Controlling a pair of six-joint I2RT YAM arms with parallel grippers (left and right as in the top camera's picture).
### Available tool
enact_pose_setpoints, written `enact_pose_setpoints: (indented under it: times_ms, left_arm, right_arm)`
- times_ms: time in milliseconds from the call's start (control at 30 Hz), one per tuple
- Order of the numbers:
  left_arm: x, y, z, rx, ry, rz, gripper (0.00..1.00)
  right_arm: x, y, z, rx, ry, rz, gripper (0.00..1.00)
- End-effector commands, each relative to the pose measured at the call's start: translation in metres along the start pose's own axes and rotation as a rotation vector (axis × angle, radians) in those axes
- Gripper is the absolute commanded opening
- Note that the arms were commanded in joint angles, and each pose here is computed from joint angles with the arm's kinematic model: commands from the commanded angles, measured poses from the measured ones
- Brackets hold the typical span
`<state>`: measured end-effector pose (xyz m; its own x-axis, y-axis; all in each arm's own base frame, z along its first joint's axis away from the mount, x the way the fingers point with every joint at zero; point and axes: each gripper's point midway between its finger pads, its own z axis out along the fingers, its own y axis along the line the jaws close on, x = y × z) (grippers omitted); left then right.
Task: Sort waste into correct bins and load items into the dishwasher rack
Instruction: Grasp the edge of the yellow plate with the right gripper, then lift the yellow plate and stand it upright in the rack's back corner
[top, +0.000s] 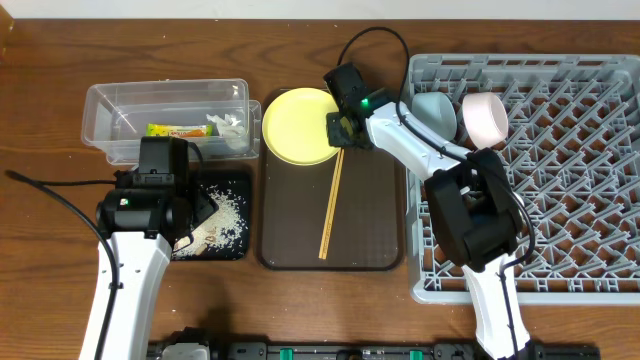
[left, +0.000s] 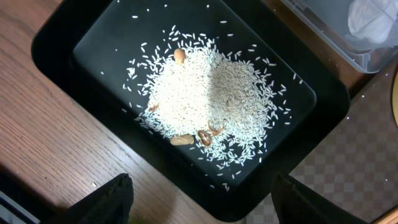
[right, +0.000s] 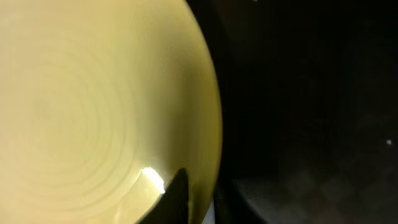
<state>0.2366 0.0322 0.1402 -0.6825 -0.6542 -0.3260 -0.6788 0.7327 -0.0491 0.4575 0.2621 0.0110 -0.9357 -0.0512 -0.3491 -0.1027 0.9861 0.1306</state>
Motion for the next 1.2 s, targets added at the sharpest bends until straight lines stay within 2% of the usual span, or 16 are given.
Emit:
enact_pose_setpoints:
  times_ms: [0, 167, 300, 600, 800, 967, 1100, 1167]
  left_arm:
    - [-0.004, 0.001, -0.005, 0.005, -0.02, -0.024, 0.74]
    - [-0.004, 0.001, -0.005, 0.005, -0.02, -0.024, 0.73]
    - [-0.004, 0.001, -0.005, 0.005, -0.02, -0.024, 0.73]
    - [-0.004, 0.001, -0.005, 0.005, -0.021, -0.025, 0.73]
    - [-0.004, 0.001, -0.005, 0.005, -0.021, -0.025, 0.74]
    - [-0.005, 0.0, -0.005, 0.009, -0.025, -0.026, 0.73]
    - [-0.006, 0.0, -0.005, 0.01, -0.026, -0.026, 0.74]
    - [-0.006, 0.0, -0.005, 0.01, -0.026, -0.026, 0.74]
  right_arm:
    - [0.001, 0.005, -0.001, -0.007, 0.0, 0.06, 0.01]
    - [-0.005, 0.005, -0.008, -0.014, -0.018, 0.07, 0.01]
    - [-0.028, -0.003, -0.038, -0.015, -0.091, 0.048, 0.01]
    - [-0.085, -0.05, -0.181, 0.107, -0.367, -0.111, 0.01]
    - [-0.089, -0.11, -0.27, 0.284, -0.461, -0.178, 0.01]
    - [-0.089, -0.18, -0.327, 0.54, -0.505, -0.189, 0.01]
    - [-0.082, -0.213, -0.342, 0.64, -0.441, -0.291, 0.01]
    - [-0.074, -0.23, -0.344, 0.69, -0.392, -0.288, 0.01]
